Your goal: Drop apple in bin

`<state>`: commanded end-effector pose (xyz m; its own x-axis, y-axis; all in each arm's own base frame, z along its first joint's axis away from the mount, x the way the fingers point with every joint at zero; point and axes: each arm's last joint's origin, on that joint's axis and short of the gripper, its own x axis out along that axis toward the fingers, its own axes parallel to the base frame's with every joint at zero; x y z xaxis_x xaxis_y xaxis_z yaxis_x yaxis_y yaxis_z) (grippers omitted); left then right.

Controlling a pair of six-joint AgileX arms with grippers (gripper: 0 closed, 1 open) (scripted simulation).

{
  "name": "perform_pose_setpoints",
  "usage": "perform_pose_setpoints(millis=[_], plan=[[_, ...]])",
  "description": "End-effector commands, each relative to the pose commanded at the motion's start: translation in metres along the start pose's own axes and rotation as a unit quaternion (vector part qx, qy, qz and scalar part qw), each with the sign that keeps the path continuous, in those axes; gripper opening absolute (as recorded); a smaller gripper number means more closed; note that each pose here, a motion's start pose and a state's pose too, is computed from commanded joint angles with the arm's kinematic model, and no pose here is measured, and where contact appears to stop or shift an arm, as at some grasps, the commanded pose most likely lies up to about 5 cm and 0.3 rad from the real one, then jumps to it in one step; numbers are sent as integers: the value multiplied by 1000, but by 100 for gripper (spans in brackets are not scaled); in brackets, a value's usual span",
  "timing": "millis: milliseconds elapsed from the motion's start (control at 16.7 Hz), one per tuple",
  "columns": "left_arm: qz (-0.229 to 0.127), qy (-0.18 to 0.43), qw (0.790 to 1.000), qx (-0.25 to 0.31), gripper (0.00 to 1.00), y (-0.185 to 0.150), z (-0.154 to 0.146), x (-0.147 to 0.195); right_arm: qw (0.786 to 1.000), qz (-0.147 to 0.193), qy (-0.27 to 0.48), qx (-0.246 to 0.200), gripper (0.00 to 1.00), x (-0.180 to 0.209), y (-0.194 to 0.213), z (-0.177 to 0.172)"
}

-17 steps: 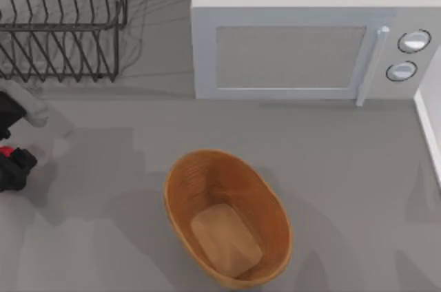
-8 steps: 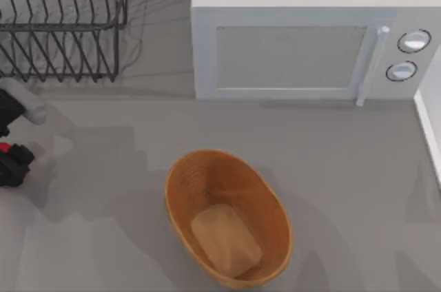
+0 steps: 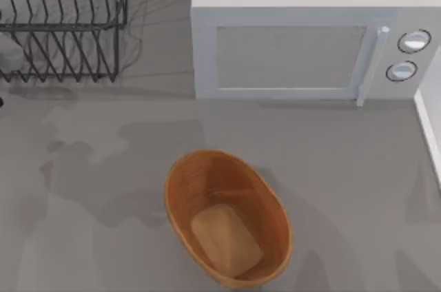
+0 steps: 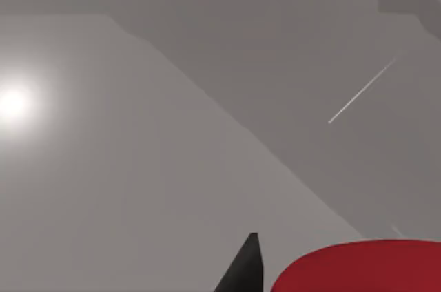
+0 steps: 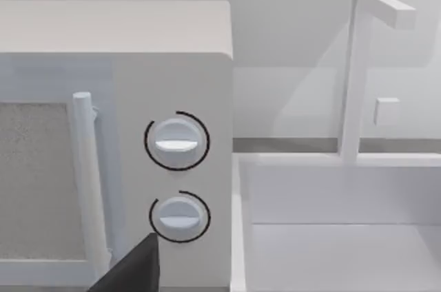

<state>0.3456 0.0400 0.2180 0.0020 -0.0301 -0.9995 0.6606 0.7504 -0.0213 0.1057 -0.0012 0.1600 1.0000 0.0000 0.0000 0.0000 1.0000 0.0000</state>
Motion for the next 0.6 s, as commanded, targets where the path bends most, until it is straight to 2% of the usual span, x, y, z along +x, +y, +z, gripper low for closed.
perform_pose_setpoints(millis=[240, 600], plan=[[10, -9, 1000, 1, 0, -8, -4, -43, 1000, 0, 0, 0, 100, 0, 0, 0], [10, -10, 1000, 6, 0, -10, -1, -44, 1000, 0, 0, 0, 100, 0, 0, 0]])
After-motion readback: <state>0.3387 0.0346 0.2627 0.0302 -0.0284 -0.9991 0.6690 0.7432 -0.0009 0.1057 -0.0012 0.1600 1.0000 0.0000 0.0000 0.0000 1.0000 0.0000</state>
